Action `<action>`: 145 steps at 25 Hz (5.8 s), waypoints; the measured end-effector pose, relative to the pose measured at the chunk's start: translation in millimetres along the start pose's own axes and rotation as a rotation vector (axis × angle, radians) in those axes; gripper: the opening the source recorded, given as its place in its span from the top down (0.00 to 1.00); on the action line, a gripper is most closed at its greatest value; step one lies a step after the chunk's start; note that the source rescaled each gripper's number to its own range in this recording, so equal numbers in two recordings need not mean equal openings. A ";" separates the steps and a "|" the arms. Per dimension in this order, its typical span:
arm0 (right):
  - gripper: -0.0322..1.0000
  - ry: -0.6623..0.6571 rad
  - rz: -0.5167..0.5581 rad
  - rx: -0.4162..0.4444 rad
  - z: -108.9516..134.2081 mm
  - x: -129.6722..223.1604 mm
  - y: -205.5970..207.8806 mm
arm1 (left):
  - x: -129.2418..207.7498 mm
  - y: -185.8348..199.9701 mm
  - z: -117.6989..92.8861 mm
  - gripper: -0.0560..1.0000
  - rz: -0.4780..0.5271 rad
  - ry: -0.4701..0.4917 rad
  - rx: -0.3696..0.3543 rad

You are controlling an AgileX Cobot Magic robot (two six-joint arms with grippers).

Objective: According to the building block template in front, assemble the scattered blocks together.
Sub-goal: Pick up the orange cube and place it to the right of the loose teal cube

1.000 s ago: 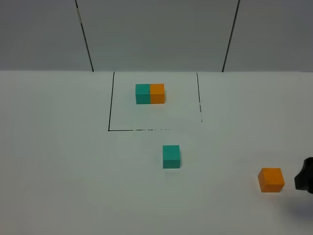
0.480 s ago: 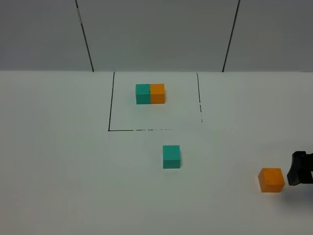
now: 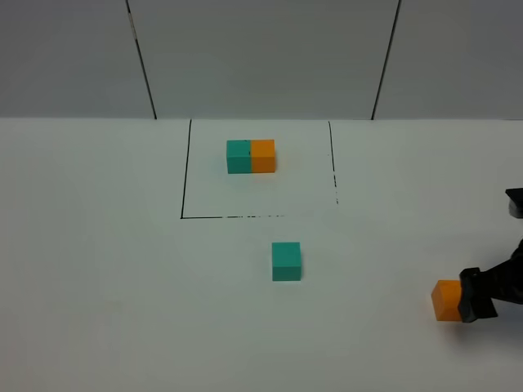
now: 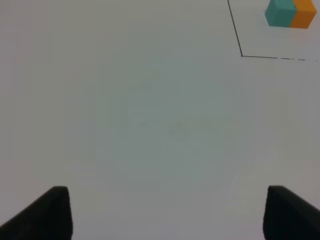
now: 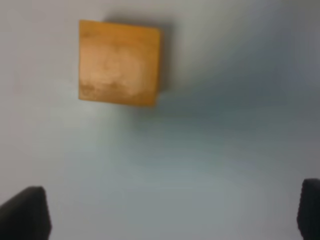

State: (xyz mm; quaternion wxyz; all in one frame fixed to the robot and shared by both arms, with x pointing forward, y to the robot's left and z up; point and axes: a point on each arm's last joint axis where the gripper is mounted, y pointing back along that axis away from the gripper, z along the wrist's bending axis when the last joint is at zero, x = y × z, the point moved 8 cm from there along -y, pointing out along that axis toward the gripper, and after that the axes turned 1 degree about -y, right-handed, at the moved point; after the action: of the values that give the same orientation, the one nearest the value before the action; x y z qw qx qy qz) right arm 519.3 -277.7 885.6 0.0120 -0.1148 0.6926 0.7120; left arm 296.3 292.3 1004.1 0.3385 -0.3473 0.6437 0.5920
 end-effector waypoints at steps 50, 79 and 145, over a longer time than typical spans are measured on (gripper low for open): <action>0.85 -0.067 0.105 -0.051 23.9 -29.7 -85.6 | -0.1 0.0 0.0 0.34 -0.001 0.000 0.000; 0.85 1.236 0.167 -0.055 131.4 -128.5 -51.3 | -0.1 0.0 0.0 0.34 -0.001 0.000 0.000; 0.85 1.400 0.134 -0.071 192.3 -129.1 -111.1 | -0.1 0.0 0.0 0.34 -0.001 0.000 0.000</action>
State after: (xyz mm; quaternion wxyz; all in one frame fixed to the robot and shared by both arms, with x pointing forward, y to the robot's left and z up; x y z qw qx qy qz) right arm 636.3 -64.7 802.3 -0.4843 -0.5033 0.5194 0.4923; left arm 296.3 292.2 1004.2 0.3387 -0.3476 0.6436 0.5918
